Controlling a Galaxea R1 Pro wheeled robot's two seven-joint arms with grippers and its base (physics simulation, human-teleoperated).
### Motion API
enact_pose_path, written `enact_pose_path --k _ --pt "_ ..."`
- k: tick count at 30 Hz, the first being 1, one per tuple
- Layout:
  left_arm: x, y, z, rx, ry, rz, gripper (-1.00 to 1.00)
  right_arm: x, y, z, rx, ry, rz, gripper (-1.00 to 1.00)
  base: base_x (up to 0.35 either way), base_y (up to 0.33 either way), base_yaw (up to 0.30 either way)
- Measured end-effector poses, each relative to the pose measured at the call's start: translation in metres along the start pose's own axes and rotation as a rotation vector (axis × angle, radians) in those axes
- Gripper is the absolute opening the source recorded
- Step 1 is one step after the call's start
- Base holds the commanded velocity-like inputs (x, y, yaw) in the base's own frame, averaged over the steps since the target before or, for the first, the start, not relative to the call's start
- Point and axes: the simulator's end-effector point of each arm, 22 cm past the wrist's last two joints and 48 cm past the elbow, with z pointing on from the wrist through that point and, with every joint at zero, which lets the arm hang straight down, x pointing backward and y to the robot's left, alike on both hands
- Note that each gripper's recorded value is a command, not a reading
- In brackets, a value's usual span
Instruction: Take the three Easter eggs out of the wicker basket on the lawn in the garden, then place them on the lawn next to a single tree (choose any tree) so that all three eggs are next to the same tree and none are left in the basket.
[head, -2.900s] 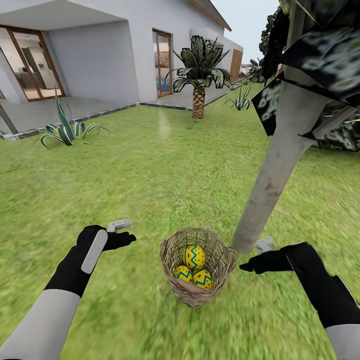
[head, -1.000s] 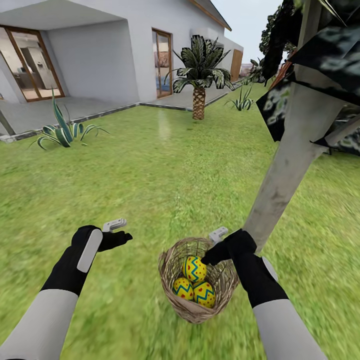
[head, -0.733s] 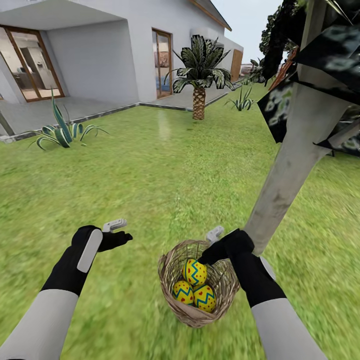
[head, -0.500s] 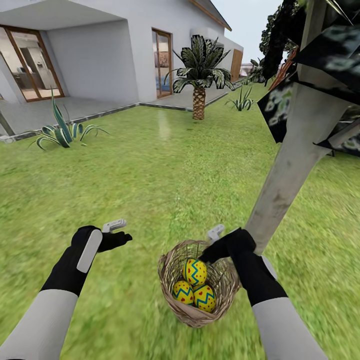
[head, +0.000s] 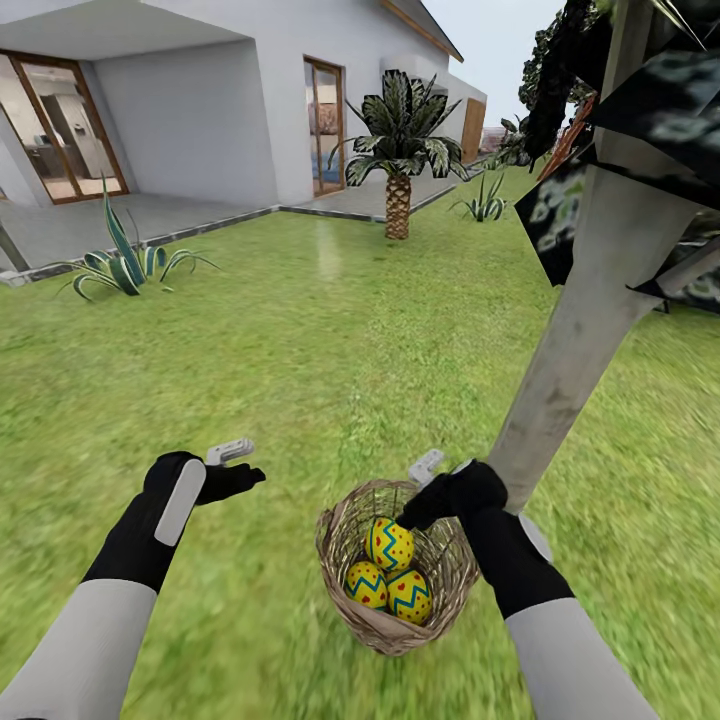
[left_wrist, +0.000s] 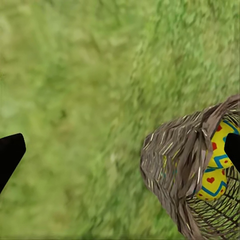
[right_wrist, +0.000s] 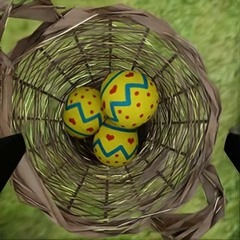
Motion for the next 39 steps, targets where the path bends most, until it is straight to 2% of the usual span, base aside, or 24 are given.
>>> enact_pose_path --k 4,5,6,24,28,32,39 --pt "0.003 0.001 0.003 0.000 0.002 0.001 1.00 -0.002 0.006 0.004 -0.003 -0.008 -0.035 1.00 0.000 0.000 0.000" --pt "0.005 0.001 0.005 0.001 0.002 0.001 1.00 -0.010 0.038 0.010 -0.022 0.004 -0.160 1.00 0.000 0.000 0.000" --pt "0.006 0.001 0.007 0.001 0.002 0.001 1.00 -0.010 0.044 0.013 -0.022 0.007 -0.185 1.00 0.000 0.000 0.000" --pt "0.033 0.011 0.038 0.000 0.012 0.000 1.00 0.010 0.044 0.042 -0.003 0.001 -0.182 1.00 0.000 0.000 0.000" --pt "0.038 0.013 0.045 0.001 0.013 -0.001 1.00 0.013 0.036 0.048 0.041 -0.005 -0.180 1.00 0.000 0.000 0.000" --pt "0.044 0.014 0.051 0.003 0.013 -0.001 1.00 0.014 0.021 0.054 0.117 -0.017 -0.178 1.00 0.000 0.000 0.000" --pt "0.053 0.017 0.063 0.004 0.012 -0.001 1.00 0.022 0.020 0.065 0.137 -0.020 -0.176 1.00 0.000 0.000 0.000"
